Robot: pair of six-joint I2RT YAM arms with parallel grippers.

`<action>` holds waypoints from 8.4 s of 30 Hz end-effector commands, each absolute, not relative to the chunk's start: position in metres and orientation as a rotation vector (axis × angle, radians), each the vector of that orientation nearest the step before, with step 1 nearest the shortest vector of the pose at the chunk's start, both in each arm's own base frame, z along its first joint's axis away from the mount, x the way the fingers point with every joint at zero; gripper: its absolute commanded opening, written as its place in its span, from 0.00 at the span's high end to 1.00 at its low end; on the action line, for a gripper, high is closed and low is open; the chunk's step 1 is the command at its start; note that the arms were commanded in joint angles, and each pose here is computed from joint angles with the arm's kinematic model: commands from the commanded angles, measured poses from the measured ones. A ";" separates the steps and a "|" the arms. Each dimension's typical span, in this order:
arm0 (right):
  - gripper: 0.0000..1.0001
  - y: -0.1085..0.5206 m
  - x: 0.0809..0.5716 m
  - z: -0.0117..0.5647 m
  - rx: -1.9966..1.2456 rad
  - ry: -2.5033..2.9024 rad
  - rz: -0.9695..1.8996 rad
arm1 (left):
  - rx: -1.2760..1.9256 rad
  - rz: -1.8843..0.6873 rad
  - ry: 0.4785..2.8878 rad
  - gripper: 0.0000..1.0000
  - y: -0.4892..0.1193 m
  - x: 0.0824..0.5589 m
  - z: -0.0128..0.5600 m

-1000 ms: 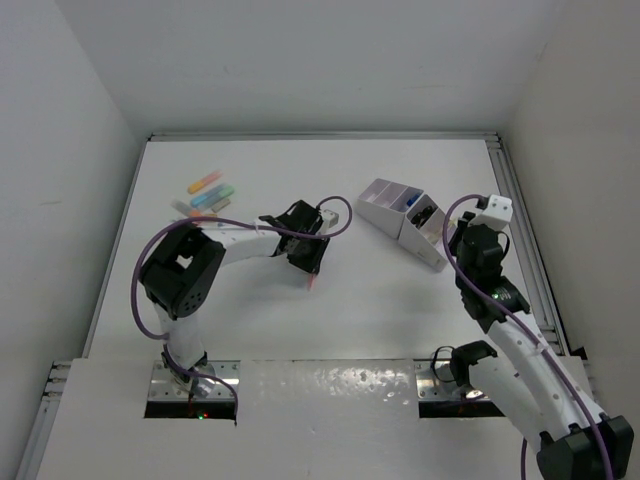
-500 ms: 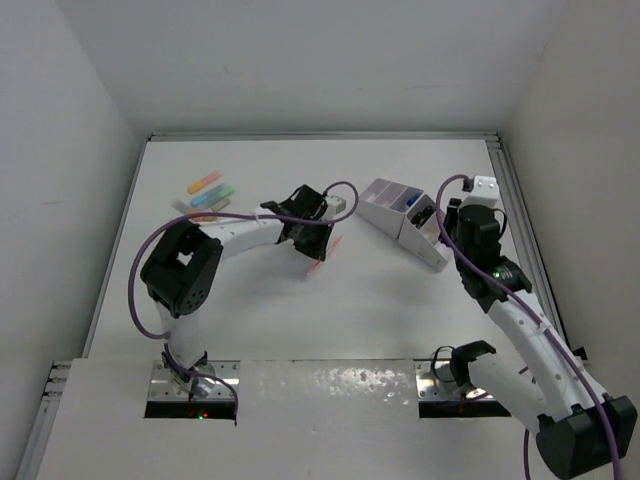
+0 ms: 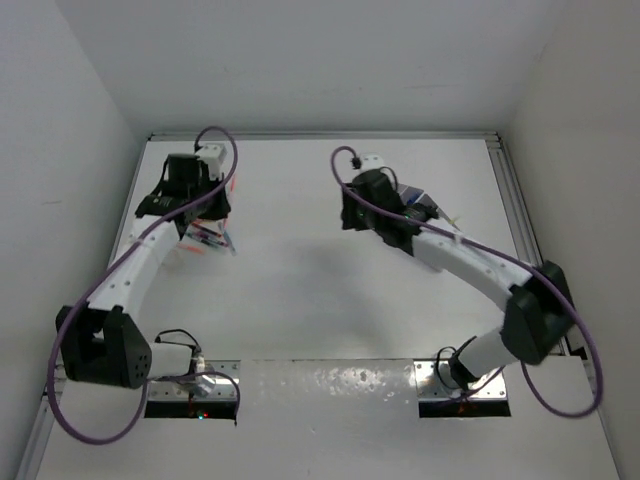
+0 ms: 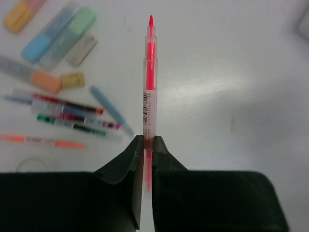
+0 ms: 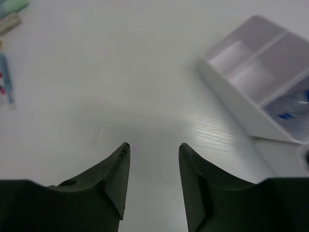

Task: Sort the stationery into containers
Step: Pick up the pen from the center of the board, then close the pen cap on the pen.

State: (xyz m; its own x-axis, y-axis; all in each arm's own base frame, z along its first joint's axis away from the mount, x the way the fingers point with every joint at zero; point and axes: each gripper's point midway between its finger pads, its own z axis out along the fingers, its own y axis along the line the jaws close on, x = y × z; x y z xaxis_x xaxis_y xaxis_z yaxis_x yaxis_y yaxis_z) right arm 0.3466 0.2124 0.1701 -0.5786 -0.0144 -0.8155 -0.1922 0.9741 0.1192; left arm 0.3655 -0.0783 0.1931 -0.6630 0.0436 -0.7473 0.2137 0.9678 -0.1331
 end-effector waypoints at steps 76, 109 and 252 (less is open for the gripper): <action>1.00 0.317 0.397 0.280 0.003 1.757 0.596 | 0.500 -0.885 1.959 1.00 -0.176 0.282 0.197; 1.00 0.354 0.389 0.293 0.061 1.626 0.832 | 0.435 -1.106 1.819 1.00 -0.205 0.293 0.238; 1.00 0.345 0.351 0.302 -0.023 1.445 0.934 | 0.617 -1.107 1.835 0.26 -0.230 0.282 0.202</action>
State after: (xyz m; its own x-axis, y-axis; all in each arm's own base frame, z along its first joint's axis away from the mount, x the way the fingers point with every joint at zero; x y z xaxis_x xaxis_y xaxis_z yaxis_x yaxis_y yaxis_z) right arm 0.3545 0.3405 0.2474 -0.2226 0.4135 -0.8829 -0.4988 0.7298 0.4676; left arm 0.2802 -0.2213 0.1926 -0.5366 -0.0218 -0.8436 0.7227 0.5041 -0.4728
